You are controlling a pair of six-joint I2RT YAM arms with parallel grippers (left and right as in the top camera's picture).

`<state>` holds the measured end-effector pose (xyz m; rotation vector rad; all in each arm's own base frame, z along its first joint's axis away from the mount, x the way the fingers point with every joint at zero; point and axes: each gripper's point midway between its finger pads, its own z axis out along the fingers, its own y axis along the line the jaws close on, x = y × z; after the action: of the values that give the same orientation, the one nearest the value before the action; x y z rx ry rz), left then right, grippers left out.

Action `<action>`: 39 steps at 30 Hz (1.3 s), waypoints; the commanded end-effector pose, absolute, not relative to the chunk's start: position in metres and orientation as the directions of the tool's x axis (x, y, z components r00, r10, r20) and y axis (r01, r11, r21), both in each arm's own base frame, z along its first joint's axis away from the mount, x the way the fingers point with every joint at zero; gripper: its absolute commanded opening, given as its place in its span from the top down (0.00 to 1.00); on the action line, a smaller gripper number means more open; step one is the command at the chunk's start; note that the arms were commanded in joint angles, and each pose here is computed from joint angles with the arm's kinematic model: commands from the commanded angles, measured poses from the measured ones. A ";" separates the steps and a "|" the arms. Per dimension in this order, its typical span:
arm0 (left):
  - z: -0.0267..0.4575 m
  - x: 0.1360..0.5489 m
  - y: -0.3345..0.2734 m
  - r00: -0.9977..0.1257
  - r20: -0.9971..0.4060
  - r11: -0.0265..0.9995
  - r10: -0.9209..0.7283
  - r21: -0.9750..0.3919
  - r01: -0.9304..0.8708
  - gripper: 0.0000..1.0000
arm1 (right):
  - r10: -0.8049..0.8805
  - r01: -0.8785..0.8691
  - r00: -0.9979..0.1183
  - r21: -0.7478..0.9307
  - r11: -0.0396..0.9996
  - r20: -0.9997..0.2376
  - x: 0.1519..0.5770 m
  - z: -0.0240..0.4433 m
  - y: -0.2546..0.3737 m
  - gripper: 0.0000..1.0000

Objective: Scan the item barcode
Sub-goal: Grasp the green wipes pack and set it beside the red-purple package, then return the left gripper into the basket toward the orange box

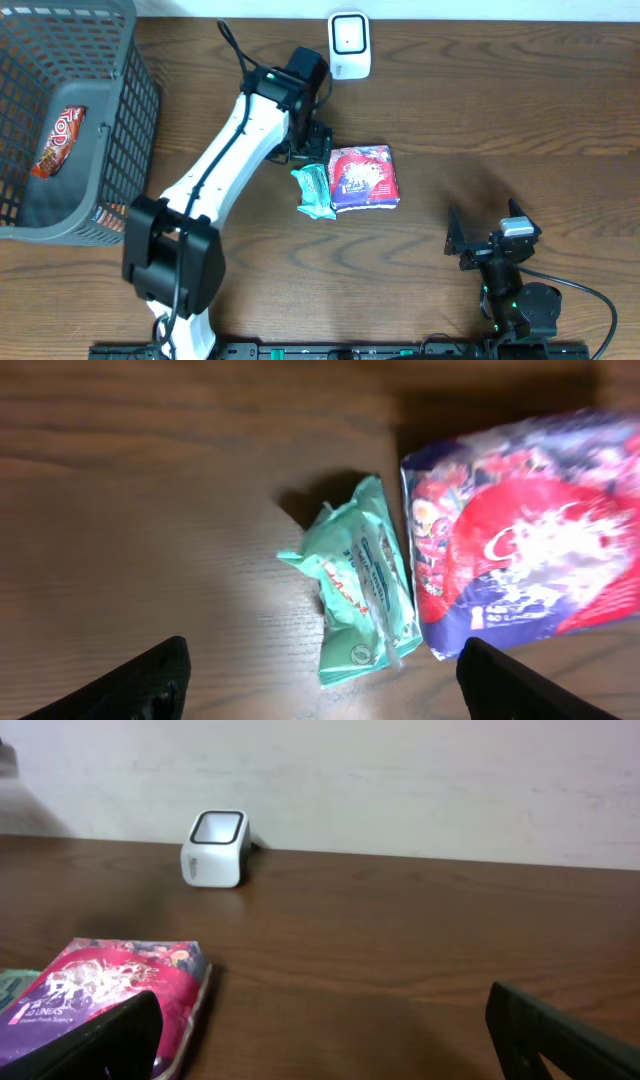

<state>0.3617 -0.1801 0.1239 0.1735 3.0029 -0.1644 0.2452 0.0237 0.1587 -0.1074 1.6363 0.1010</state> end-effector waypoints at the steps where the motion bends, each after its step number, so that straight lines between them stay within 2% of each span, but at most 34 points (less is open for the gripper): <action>1: 0.212 0.381 -0.159 -0.933 -0.359 0.983 0.022 -0.162 0.085 0.14 | 0.006 -0.126 -0.071 0.015 0.992 -0.997 0.245 0.158 0.023 0.01; 4: 0.261 0.388 -0.131 -0.869 -0.491 0.979 -0.063 -0.201 0.043 0.14 | 0.006 -0.126 -0.071 0.015 0.992 -0.997 0.245 0.158 0.023 0.01; 7: 0.320 0.391 -0.079 -0.750 -0.634 0.969 -0.190 -0.246 -0.038 0.13 | 0.006 -0.126 -0.071 0.015 0.992 -0.997 0.245 0.158 0.023 0.01; 8: 0.334 0.389 -0.060 -0.711 -0.665 0.964 -0.229 -0.255 -0.071 0.13 | 0.006 -0.126 -0.071 0.015 0.992 -0.997 0.245 0.158 0.023 0.01; 9: 0.345 0.387 -0.043 -0.678 -0.687 0.959 -0.261 -0.262 -0.104 0.05 | 0.006 -0.126 -0.071 0.015 0.992 -0.997 0.245 0.158 0.023 0.01; 10: 0.355 0.383 -0.023 -0.643 -0.706 0.952 -0.297 -0.268 -0.146 0.01 | 0.006 -0.126 -0.072 0.015 0.992 -0.997 0.245 0.158 0.023 0.01; 13: 0.374 0.362 0.039 -0.554 -0.732 0.916 -0.397 -0.276 -0.292 0.02 | 0.006 -0.126 -0.071 0.015 0.992 -0.997 0.245 0.158 0.023 0.01; 23: 0.358 0.343 0.134 -0.374 -0.647 0.704 -0.665 -0.375 -0.602 0.02 | 0.006 -0.126 -0.071 0.015 0.992 -0.997 0.245 0.158 0.023 0.01; 35: 0.306 0.358 0.178 -0.383 -0.551 0.617 -0.741 -0.336 -0.711 0.02 | 0.006 -0.126 -0.071 0.015 0.992 -0.997 0.245 0.158 0.023 0.01; 39: 0.318 0.372 0.190 -0.329 -0.611 0.619 -0.720 -0.351 -0.703 0.02 | 0.006 -0.126 -0.071 0.015 0.992 -0.997 0.245 0.158 0.023 0.01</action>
<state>0.3678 0.1797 0.3090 -1.1027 2.1430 -0.0618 0.2452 0.0237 0.1586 -0.1074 1.6366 0.1010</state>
